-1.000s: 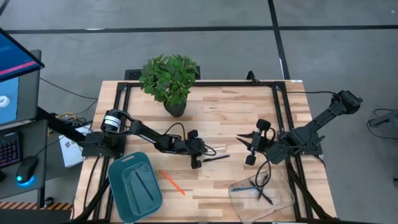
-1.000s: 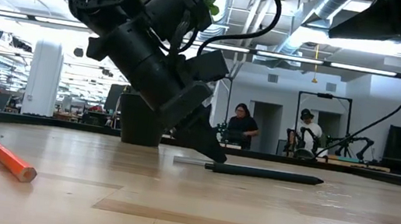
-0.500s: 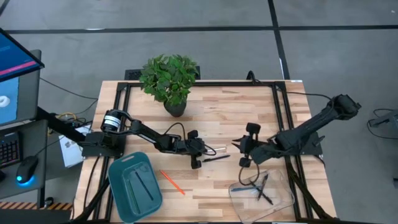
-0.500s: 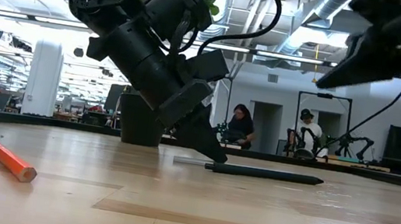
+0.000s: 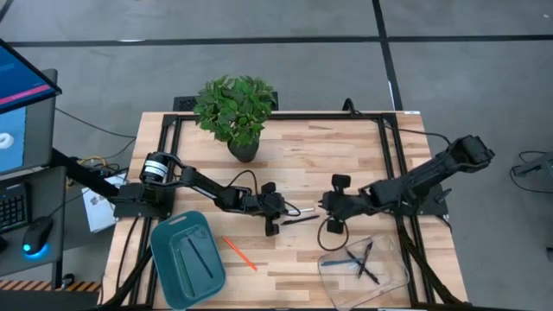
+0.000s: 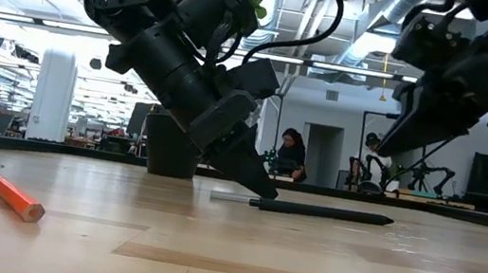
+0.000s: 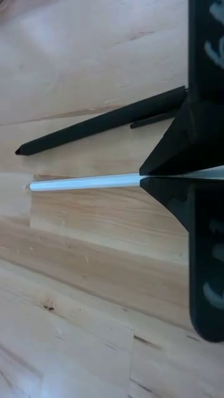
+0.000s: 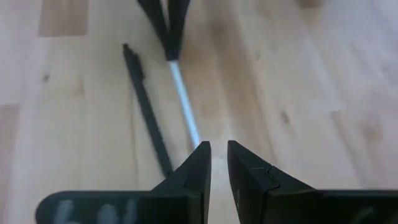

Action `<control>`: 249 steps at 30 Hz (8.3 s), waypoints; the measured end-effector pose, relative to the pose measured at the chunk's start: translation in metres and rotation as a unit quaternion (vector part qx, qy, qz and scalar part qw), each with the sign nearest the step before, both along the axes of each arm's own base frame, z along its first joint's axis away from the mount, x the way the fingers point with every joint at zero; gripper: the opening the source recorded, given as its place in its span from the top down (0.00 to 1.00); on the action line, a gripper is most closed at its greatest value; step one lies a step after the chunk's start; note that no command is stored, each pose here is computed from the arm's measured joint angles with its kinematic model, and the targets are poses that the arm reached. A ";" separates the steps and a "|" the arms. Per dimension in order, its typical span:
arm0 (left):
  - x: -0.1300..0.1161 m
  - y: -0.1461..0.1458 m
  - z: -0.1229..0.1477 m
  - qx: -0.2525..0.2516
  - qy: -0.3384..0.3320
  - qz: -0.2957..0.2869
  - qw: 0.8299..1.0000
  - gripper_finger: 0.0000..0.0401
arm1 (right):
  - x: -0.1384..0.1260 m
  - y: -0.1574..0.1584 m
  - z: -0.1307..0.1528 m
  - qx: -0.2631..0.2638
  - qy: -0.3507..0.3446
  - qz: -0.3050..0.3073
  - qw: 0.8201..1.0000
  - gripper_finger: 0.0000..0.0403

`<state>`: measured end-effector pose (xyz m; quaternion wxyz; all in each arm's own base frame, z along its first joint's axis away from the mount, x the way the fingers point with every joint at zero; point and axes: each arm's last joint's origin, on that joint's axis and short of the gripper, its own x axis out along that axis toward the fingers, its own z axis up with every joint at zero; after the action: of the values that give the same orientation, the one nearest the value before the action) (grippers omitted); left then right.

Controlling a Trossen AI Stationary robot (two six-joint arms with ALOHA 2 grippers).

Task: Sort pens & pencils
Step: Put the white pencil into the blue bin

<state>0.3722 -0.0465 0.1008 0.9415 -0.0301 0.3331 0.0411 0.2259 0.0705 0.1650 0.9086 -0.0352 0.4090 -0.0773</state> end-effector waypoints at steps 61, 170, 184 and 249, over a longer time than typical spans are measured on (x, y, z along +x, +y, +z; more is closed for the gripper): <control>0.000 0.011 -0.001 -0.004 0.017 -0.026 1.000 1.00 | 0.043 -0.048 -0.056 0.040 0.052 0.100 0.993 0.69; 0.001 0.011 -0.001 0.009 0.011 -0.051 0.999 1.00 | 0.020 -0.069 -0.134 0.053 -0.205 0.112 0.971 0.69; 0.000 0.011 -0.001 0.013 0.012 -0.045 0.999 1.00 | 0.020 -0.069 -0.134 0.061 -0.205 0.118 0.970 0.78; -0.053 -0.004 0.052 0.093 0.149 0.070 0.982 0.71 | 0.020 -0.069 -0.133 0.063 -0.213 0.122 0.967 0.90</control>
<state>0.3194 -0.0504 0.1532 0.8746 0.0406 0.4617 0.1419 0.2462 0.0015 0.0324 0.9777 -0.0104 0.2026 0.0540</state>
